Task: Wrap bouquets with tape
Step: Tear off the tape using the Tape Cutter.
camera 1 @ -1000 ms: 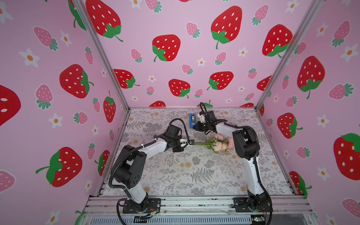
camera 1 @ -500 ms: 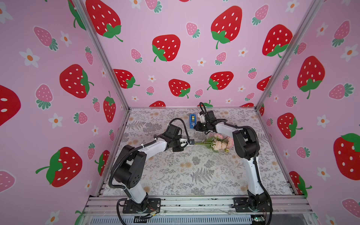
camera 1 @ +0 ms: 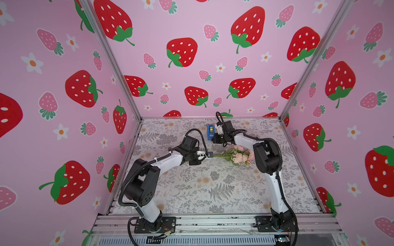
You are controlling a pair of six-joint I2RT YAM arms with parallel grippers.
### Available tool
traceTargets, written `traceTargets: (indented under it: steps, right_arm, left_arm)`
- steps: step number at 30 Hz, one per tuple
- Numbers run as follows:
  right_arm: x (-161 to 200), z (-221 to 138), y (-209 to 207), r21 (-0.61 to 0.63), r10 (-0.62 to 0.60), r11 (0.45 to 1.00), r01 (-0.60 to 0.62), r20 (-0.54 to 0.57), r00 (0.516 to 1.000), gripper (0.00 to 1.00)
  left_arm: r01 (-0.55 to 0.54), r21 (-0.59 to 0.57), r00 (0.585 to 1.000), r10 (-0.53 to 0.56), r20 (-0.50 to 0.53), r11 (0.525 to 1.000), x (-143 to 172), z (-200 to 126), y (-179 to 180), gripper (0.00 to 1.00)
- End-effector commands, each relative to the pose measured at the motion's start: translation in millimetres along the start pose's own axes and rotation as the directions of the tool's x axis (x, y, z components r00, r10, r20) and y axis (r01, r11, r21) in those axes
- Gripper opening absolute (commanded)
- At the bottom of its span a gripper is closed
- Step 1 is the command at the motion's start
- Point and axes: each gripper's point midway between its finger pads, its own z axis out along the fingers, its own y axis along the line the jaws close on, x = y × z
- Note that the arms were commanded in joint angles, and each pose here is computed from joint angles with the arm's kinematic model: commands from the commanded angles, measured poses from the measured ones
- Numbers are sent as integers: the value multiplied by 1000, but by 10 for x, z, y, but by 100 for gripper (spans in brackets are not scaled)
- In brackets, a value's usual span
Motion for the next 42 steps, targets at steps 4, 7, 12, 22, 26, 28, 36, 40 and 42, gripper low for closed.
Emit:
traceTargets:
  steps: [4,7,12,22,26,28,36,40,42]
  right_arm:
    - [1090,171,-476,213,80,977,-11,-317,945,0]
    - [1171,172,-456,217,76,976,0,-339,938,0]
    - [1208,125,-492,245,86,969,0,-340,936,0]
    - [1314,19,-417,274,125,962,-15,-387,914,0]
    - [1047,-22,-327,227,124,973,-51,-318,940,0]
    - [721,-81,-183,146,123,985,-91,-229,966,0]
    - [-925,-891,85,43,48,998,-55,149,988,44]
    - [-1547,-1497,-95,106,-32,994,2,280,959,50]
    - [-1791,-1840,-203,148,-68,989,18,338,939,50]
  left_arm:
    - [-54,-34,995,57,78,998,-269,-187,105,0]
    - [-56,-45,995,59,77,997,-272,-207,117,0]
    - [-55,-61,995,60,80,997,-276,-240,117,0]
    - [-64,-107,994,73,86,992,-315,-350,168,0]
    - [-66,-122,994,76,82,990,-317,-370,192,0]
    - [-66,-120,994,76,81,991,-313,-379,183,0]
    - [-72,-89,991,82,108,993,-447,-645,157,0]
    - [-40,-75,994,48,103,996,-485,-817,163,0]
    - [-27,-74,993,35,110,997,-509,-889,152,0]
